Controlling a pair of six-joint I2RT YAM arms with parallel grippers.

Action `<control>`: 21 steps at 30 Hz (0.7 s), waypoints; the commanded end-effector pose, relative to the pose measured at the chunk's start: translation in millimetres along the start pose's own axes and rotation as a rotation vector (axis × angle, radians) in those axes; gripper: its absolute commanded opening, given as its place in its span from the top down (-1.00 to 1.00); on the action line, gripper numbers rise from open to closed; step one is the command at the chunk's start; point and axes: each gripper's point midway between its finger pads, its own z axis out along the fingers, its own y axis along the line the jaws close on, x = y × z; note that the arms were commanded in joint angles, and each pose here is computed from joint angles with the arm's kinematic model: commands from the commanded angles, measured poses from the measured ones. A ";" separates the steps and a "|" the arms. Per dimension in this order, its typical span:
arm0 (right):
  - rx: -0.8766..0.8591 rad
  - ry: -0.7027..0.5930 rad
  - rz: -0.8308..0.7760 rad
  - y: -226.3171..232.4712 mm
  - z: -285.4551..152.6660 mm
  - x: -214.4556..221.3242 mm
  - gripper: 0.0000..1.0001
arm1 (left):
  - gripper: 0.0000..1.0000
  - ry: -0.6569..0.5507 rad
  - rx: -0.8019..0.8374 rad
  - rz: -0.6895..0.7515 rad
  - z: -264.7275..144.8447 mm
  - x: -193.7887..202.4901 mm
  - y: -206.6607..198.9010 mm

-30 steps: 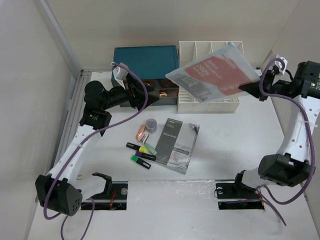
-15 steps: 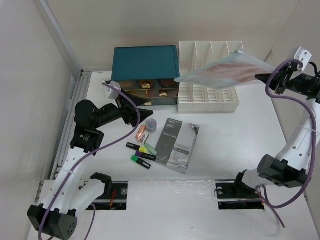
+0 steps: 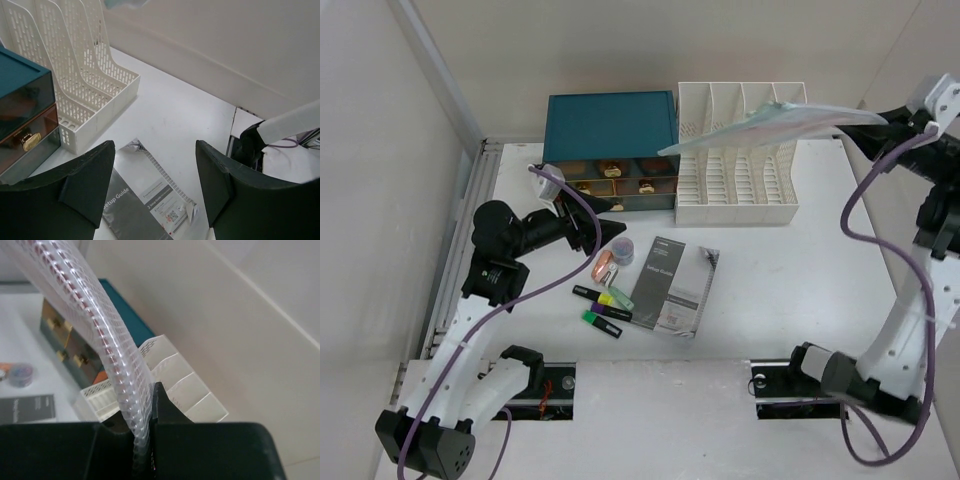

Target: Organize the desk

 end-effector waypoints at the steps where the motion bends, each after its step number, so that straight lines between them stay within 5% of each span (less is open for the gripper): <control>1: 0.279 -0.182 -0.160 -26.4 -12.1 -83.5 1.00 | -0.24 -0.039 0.014 0.038 -2.5 -7.6 -4.9; 10: 0.661 -0.192 0.084 -103.2 -34.0 -68.0 1.00 | -0.24 -0.032 -0.010 0.053 -6.4 -9.5 -5.8; 21: 0.713 0.103 0.342 -117.3 -17.7 53.8 1.00 | -0.24 -0.014 -0.027 0.037 -6.0 8.7 4.0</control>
